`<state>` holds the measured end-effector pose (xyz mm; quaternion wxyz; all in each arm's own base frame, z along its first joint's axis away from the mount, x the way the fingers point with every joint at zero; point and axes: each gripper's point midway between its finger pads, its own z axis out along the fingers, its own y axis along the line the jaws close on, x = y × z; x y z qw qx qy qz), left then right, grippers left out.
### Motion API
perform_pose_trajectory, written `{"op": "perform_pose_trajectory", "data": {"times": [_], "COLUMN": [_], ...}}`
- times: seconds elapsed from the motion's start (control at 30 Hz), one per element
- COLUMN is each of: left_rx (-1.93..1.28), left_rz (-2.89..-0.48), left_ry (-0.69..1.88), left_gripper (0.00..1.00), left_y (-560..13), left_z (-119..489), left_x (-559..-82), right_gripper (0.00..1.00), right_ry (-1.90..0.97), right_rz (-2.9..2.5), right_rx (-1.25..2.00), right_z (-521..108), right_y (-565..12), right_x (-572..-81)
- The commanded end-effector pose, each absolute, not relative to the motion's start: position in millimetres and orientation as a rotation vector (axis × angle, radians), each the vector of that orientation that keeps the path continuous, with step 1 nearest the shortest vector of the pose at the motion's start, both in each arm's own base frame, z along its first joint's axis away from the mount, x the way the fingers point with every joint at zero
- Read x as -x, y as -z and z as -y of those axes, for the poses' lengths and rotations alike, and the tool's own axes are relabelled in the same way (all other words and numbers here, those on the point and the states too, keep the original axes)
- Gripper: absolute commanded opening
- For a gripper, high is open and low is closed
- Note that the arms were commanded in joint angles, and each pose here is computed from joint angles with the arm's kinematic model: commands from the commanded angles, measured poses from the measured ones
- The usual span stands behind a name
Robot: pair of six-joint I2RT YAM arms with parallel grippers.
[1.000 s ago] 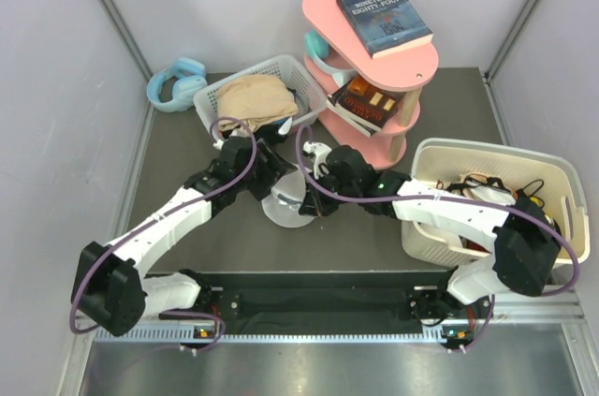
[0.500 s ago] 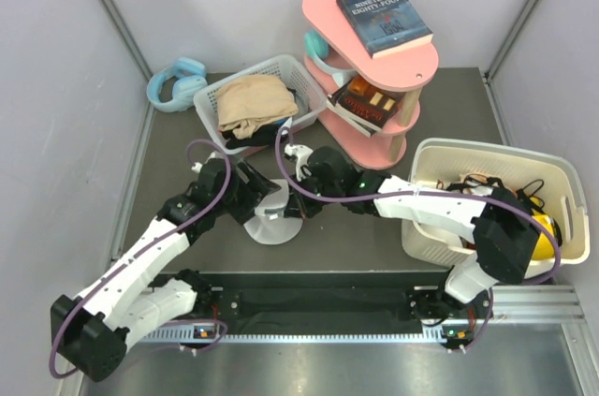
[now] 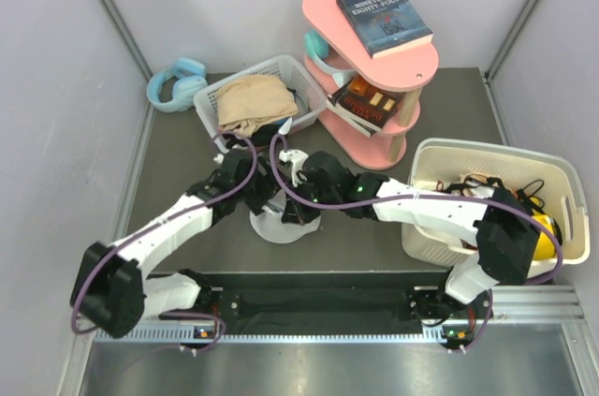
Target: Unzip the laundry bag and remove the bra
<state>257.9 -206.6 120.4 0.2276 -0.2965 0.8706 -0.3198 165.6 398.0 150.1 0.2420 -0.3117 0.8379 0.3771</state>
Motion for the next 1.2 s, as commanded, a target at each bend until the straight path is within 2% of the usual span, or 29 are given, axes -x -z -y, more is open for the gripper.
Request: {"op": "perform_pose_trajectory", "data": {"times": [0.0, 0.13, 0.2, 0.4, 0.6, 0.77, 0.97, 1.17], "left_rx": [0.562, 0.508, 0.512, 0.579, 0.662, 0.706, 0.737, 0.784], "left_rz": [-2.252, -2.279, -2.308, -2.425, -2.377, -2.399, -2.454, -2.406], "left_ry": [1.082, 1.009, 0.916, 0.616, 0.539, 0.597, 0.769, 0.81], "left_gripper": [0.83, 0.85, 0.89, 0.99, 0.99, 0.99, 0.91, 0.83], "left_y": [-170.1, -183.6, -180.7, -168.2, -178.0, -174.1, -155.1, -147.7], "left_z": [248.0, 249.1, 238.9, 188.7, 155.4, 156.8, 184.1, 193.3], "left_x": [-302.2, -315.7, -315.2, -279.8, -251.7, -236.0, -232.1, -249.4], "right_gripper": [0.0, 0.0, 0.0, 0.0, 0.0, 0.0, 0.0, 0.0], "right_ry": [-0.985, -0.903, -0.892, -0.887, -0.879, -0.892, -0.906, -0.932], "right_rz": [-2.197, -2.239, -2.271, -2.312, -2.335, -2.336, -2.324, -2.305], "right_rx": [0.823, 0.783, 0.767, 0.723, 0.695, 0.696, 0.699, 0.727], "right_z": [-390.2, -386.1, -387.6, -398.0, -400.1, -401.2, -401.2, -404.2], "right_y": [-177.0, -165.7, -156.6, -146.8, -140.2, -138.4, -141.8, -144.7], "right_x": [-171.5, -181.9, -185.3, -192.1, -193.8, -192.4, -191.2, -186.6]}}
